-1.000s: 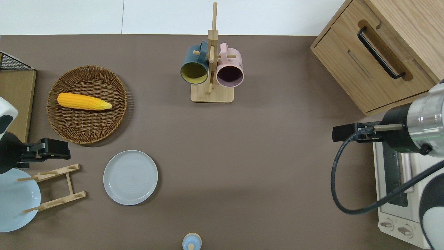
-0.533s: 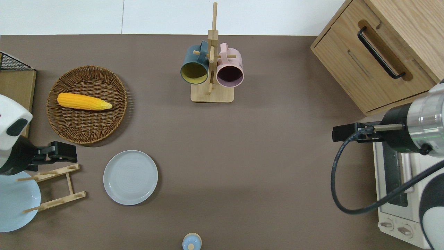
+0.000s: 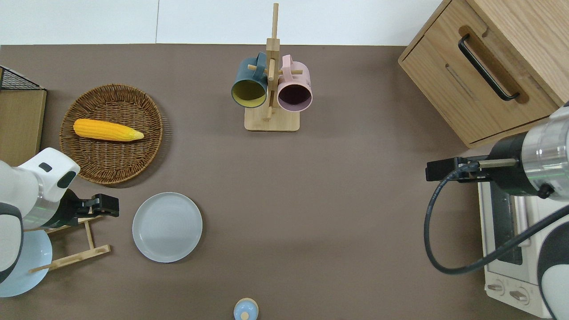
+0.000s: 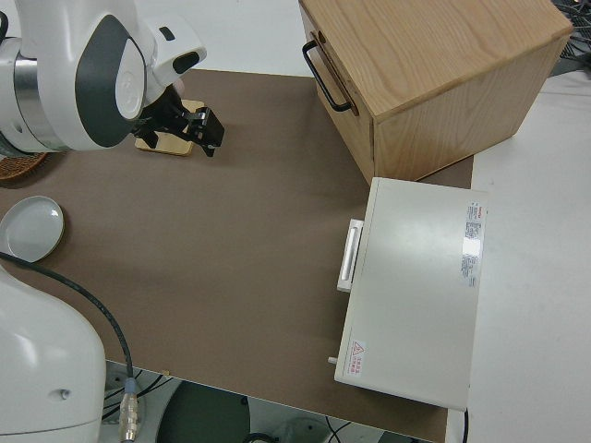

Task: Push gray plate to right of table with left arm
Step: 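Move the left gripper toward the edge of the gray plate nearest it, then push the gray plate with the left gripper across the table toward the right arm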

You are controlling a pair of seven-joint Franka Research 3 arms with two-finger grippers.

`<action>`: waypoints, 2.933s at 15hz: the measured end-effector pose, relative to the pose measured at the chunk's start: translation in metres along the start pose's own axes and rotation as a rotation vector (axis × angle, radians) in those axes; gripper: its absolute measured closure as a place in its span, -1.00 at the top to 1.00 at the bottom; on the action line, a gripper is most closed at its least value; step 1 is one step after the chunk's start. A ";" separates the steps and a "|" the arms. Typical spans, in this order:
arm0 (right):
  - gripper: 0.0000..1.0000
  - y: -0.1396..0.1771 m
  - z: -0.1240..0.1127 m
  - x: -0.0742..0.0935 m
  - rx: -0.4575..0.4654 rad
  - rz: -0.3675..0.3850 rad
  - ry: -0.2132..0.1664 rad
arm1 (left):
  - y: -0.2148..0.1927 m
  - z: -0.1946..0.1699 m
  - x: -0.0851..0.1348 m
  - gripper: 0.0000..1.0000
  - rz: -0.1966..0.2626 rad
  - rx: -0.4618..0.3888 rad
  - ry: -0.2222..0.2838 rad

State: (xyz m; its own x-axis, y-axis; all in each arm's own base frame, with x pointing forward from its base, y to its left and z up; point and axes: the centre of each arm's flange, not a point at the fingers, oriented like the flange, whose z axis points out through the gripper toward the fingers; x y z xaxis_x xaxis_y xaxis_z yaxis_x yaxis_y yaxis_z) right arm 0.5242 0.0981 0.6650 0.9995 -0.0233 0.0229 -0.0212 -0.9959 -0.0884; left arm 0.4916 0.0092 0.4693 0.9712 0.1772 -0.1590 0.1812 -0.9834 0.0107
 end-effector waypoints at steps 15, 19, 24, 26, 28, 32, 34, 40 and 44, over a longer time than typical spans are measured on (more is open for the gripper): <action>0.99 0.000 0.000 0.000 0.000 0.000 0.000 | -0.009 0.107 -0.018 0.81 -0.011 0.003 -0.005; 0.99 0.000 0.000 0.000 0.000 0.000 0.000 | -0.012 0.138 -0.028 0.75 -0.013 0.004 0.000; 0.99 0.000 0.000 0.000 0.000 0.000 0.000 | -0.013 0.152 -0.033 0.51 0.011 0.004 0.001; 0.99 0.000 0.000 0.000 0.000 0.000 0.000 | -0.013 0.154 -0.034 0.41 0.025 0.005 0.000; 0.99 0.000 0.000 0.000 0.000 0.000 0.000 | -0.012 0.156 -0.034 0.30 0.036 0.006 -0.002; 0.99 0.000 0.000 0.000 0.000 0.000 0.000 | -0.012 0.160 -0.035 0.25 0.079 0.007 -0.008; 0.99 0.000 0.000 0.000 0.000 0.000 0.000 | -0.012 0.161 -0.034 0.17 0.087 0.008 -0.008; 0.99 0.000 0.000 0.000 0.000 0.000 0.000 | -0.009 0.167 -0.031 -0.37 0.086 -0.004 -0.002; 0.99 0.000 0.000 0.000 0.000 0.000 0.000 | -0.005 0.171 -0.030 -0.59 0.081 -0.020 -0.002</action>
State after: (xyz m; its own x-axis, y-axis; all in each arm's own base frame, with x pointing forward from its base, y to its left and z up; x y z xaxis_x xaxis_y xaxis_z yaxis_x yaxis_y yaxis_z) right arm 0.5242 0.0981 0.6650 0.9995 -0.0233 0.0229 -0.0212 -0.9959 -0.0884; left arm 0.4356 0.0018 0.3054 0.9826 0.0967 -0.1584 0.1047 -0.9936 0.0432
